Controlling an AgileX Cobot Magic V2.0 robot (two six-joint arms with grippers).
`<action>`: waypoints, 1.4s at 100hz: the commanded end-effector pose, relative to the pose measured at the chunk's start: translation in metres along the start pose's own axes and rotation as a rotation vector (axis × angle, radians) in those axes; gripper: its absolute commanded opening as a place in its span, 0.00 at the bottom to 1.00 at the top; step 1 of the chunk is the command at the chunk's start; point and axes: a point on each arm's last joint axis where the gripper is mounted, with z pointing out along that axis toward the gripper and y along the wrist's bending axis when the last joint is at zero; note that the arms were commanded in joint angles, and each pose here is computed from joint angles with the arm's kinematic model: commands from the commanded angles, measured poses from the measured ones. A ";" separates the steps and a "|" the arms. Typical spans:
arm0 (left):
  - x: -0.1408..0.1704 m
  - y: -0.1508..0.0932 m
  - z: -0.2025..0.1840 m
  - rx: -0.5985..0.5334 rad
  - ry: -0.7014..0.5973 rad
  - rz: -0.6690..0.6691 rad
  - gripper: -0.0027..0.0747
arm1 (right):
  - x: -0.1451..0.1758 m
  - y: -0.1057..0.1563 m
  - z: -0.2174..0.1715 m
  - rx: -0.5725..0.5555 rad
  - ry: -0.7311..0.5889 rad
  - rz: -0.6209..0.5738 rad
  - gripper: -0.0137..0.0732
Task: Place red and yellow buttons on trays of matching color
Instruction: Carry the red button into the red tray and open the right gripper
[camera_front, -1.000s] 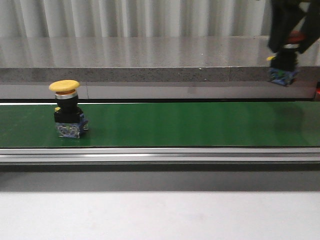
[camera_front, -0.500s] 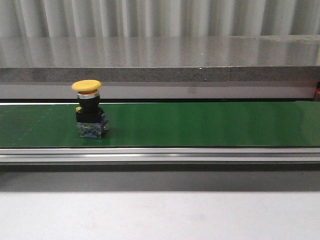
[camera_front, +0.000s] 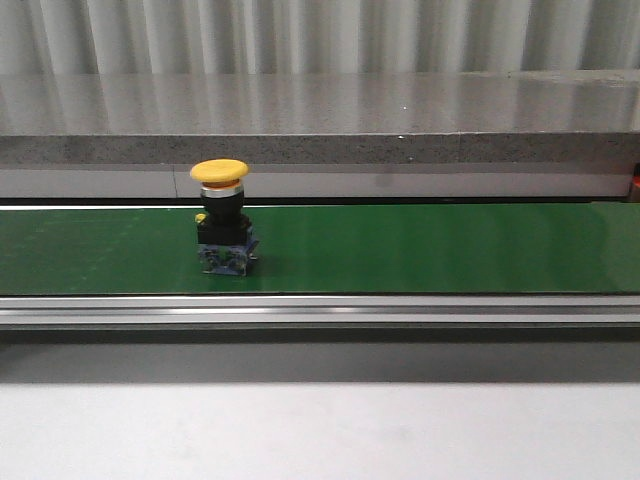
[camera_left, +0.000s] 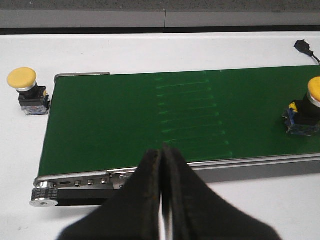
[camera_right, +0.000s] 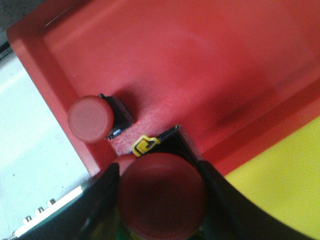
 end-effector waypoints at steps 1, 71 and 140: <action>-0.014 -0.002 -0.005 0.016 -0.099 -0.010 0.01 | -0.021 0.003 -0.020 -0.025 -0.121 0.005 0.30; -0.014 -0.002 -0.005 0.016 -0.099 -0.010 0.01 | -0.040 0.004 0.069 -0.049 -0.118 0.051 0.36; -0.014 -0.002 -0.005 0.016 -0.099 -0.010 0.01 | -0.045 0.015 -0.024 -0.096 -0.259 0.029 0.68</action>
